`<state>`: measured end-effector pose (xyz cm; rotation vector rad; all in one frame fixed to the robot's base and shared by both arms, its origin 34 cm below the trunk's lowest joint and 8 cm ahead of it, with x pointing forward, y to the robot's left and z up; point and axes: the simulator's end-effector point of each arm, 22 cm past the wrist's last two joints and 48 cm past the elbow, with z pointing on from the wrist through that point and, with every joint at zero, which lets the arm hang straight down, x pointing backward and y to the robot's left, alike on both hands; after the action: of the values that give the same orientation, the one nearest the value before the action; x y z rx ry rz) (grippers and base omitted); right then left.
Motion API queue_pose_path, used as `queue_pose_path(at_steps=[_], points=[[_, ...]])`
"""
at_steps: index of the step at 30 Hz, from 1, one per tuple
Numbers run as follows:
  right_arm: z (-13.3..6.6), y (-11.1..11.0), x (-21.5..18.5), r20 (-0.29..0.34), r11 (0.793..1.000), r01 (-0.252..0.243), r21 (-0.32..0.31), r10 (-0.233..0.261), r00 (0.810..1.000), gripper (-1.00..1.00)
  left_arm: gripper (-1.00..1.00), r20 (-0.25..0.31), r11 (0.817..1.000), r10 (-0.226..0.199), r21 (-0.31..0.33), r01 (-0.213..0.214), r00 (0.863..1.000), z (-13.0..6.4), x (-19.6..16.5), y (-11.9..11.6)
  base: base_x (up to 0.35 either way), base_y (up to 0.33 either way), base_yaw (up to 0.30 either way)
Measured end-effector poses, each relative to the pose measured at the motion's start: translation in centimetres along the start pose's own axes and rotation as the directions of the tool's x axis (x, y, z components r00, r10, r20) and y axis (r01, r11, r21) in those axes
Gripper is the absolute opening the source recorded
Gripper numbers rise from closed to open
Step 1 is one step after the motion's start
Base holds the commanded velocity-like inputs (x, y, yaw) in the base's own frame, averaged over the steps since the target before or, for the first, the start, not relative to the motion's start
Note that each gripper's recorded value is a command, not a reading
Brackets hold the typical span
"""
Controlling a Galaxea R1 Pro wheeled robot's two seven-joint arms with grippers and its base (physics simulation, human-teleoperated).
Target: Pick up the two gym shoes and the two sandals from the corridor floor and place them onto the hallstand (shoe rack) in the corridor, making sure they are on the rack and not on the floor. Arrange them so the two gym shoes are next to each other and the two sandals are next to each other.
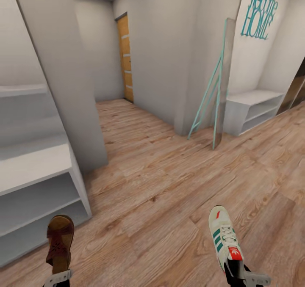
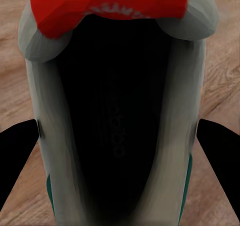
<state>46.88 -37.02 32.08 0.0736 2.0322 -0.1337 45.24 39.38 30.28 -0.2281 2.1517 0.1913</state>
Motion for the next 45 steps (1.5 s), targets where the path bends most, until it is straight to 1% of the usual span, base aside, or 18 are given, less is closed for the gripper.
queue_pose_path(at_steps=[17,23,41,45], points=[[0.0,0.01,0.01,0.0,1.0,0.0,0.0,0.0,1.0,-1.0,-1.0,0.001,1.0,-0.009,-0.008,0.009,1.0,-0.01,-0.03,0.21,-0.001,-0.001,0.277],[0.0,0.01,0.0,0.0,1.0,0.0,0.0,0.0,1.0,-1.0,-1.0,0.054,1.0,-0.004,-0.008,0.004,0.999,-0.15,-0.95,0.2,0.0,0.0,0.277],[0.02,0.01,-0.05,0.001,1.0,0.0,0.0,0.0,1.0,-1.0,-1.0,0.051,1.0,-0.003,-0.008,0.004,0.999,-0.39,-0.44,0.2,-0.001,0.0,0.277],[0.01,0.0,-0.02,0.001,1.0,0.0,0.0,0.0,1.0,-1.0,-1.0,0.051,1.0,-0.003,-0.008,0.003,0.999,-0.38,-0.44,0.23,-0.1,0.086,0.277]])
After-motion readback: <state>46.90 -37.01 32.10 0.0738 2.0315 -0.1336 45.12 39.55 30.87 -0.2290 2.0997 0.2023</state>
